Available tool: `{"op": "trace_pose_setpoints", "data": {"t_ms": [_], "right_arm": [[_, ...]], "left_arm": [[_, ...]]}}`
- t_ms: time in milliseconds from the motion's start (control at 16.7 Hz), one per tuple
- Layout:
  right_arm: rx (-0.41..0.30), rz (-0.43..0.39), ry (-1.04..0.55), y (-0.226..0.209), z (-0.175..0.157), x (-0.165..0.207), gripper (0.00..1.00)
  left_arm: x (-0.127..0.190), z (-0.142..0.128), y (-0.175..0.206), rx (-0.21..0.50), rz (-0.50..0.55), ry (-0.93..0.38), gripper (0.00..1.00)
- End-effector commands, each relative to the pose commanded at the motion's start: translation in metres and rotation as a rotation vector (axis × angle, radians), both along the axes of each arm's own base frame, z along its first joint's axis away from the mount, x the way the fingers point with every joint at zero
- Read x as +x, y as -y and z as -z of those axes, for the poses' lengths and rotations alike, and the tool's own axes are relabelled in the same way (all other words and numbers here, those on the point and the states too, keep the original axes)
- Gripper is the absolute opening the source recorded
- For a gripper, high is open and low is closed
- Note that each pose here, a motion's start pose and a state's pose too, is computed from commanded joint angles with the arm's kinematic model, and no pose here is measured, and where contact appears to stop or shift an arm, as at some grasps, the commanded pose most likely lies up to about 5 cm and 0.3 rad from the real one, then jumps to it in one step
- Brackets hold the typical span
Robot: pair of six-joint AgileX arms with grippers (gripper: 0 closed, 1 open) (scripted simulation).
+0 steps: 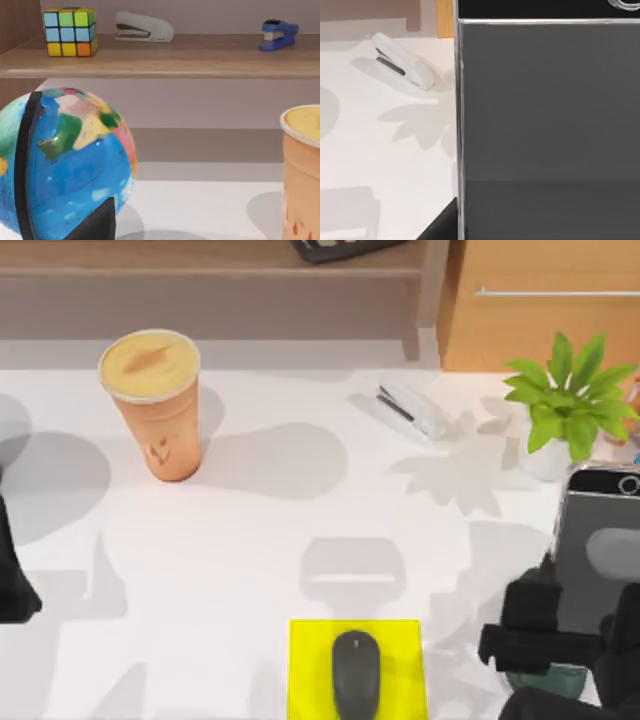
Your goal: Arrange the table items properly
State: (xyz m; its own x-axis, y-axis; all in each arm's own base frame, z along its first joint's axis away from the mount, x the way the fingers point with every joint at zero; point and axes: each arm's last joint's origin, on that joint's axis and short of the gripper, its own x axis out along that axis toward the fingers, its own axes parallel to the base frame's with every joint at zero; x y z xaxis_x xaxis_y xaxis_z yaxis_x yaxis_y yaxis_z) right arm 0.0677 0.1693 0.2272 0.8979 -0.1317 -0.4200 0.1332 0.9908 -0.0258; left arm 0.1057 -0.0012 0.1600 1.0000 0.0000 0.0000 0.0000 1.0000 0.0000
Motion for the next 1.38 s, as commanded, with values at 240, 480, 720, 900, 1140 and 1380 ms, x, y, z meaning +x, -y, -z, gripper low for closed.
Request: {"op": "trace_pose_setpoints", "data": {"t_ms": [240, 480, 720, 900, 1140, 1380], "right_arm": [[0.0, 0.074, 0.019, 0.001, 0.013, 0.023, 0.0], [-0.006, 0.145, 0.019, 0.0, 0.025, 0.042, 0.0], [-0.006, 0.146, 0.019, 0.0, 0.025, 0.042, 0.0], [-0.006, 0.146, 0.019, 0.0, 0.025, 0.042, 0.23], [-0.006, 0.146, 0.019, 0.0, 0.025, 0.042, 0.53], [-0.006, 0.146, 0.019, 0.0, 0.025, 0.042, 0.83]], "left_arm": [[0.0, 0.0, 0.0, 0.0, 0.0, 0.0, 1.0], [0.0, 0.0, 0.0, 0.0, 0.0, 0.0, 1.0], [0.0, 0.0, 0.0, 0.0, 0.0, 0.0, 1.0], [0.0, 0.0, 0.0, 0.0, 0.0, 0.0, 1.0], [0.0, 0.0, 0.0, 0.0, 0.0, 0.0, 1.0], [0.0, 0.0, 0.0, 0.0, 0.0, 0.0, 1.0]]}}
